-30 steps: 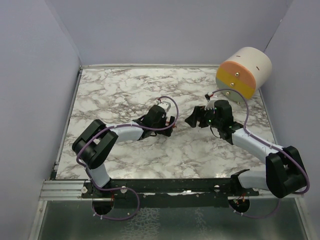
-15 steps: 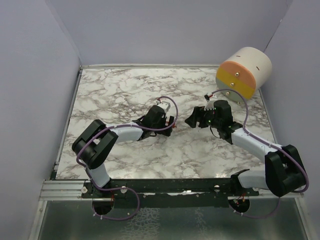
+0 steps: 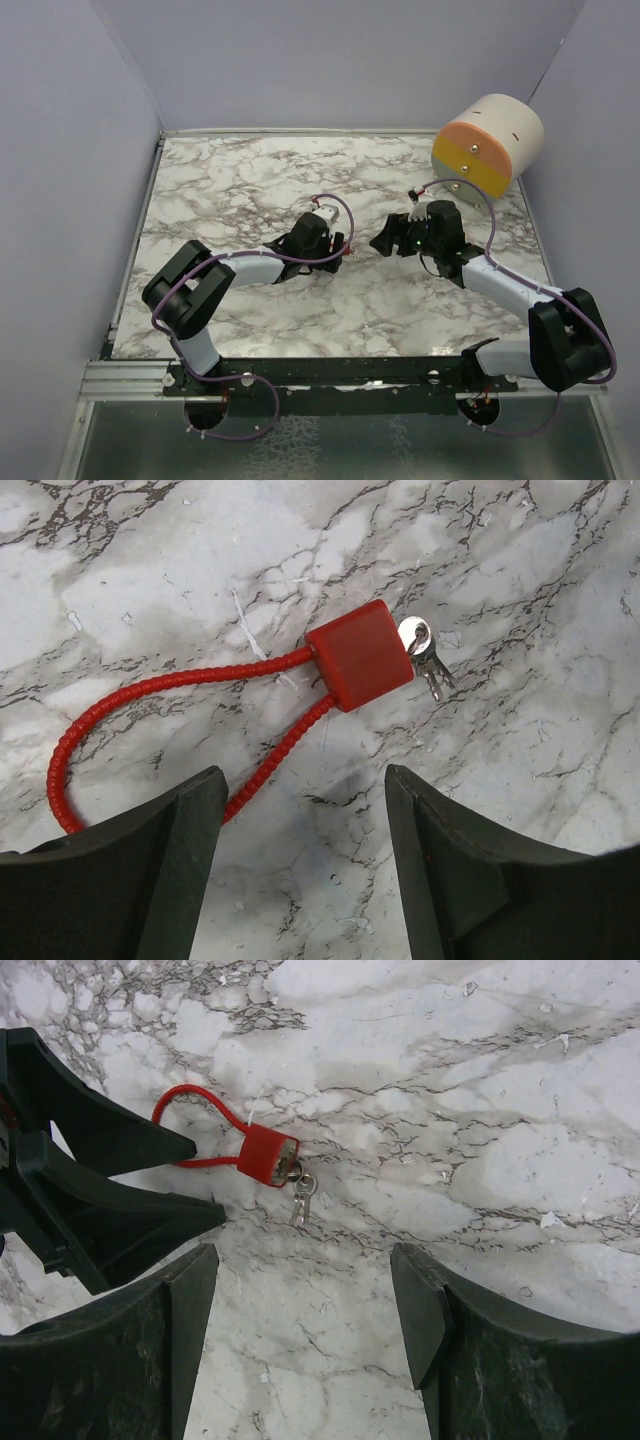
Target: Unlock with the key
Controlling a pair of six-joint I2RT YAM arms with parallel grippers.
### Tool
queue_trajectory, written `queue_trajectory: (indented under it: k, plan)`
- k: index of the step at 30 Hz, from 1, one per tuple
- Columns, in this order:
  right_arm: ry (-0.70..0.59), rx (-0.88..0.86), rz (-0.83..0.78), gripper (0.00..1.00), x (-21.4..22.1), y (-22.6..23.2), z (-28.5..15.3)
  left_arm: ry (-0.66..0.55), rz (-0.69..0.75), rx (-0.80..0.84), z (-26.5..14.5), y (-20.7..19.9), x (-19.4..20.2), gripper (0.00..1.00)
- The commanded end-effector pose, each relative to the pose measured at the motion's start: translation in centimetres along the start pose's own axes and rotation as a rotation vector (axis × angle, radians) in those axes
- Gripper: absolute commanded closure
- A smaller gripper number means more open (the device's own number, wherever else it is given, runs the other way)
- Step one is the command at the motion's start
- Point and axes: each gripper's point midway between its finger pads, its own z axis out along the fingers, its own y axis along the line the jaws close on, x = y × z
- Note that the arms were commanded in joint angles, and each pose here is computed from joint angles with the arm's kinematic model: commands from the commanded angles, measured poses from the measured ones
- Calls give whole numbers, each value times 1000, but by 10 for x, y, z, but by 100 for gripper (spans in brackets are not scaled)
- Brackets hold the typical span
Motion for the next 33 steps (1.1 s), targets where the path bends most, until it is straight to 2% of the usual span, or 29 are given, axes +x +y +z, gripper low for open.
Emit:
queue_trajectory:
  k: [1,8,11,13,17,21,28,33]
  plan:
    - [3,24,-13,29,2,-4,1,86,-20,19,-5,-1,26,35]
    - [6,26,-12,29,3,-5,2,68,-19,20,-9,-2,20,43]
    - [8,25,-11,29,4,-5,2,62,-19,18,-10,-2,18,43]
    - [7,25,-13,29,3,-5,2,59,-18,15,-10,-1,17,40]
    - [3,24,-13,29,4,-5,3,53,-19,3,-12,1,15,27]
    - [18,29,-13,29,5,-6,4,37,-18,3,-13,1,12,20]
    - [17,45,-12,29,6,-9,2,17,-14,3,-16,-1,5,18]
    - [0,49,-13,29,2,-9,2,-39,102,24,-30,-6,-21,14]
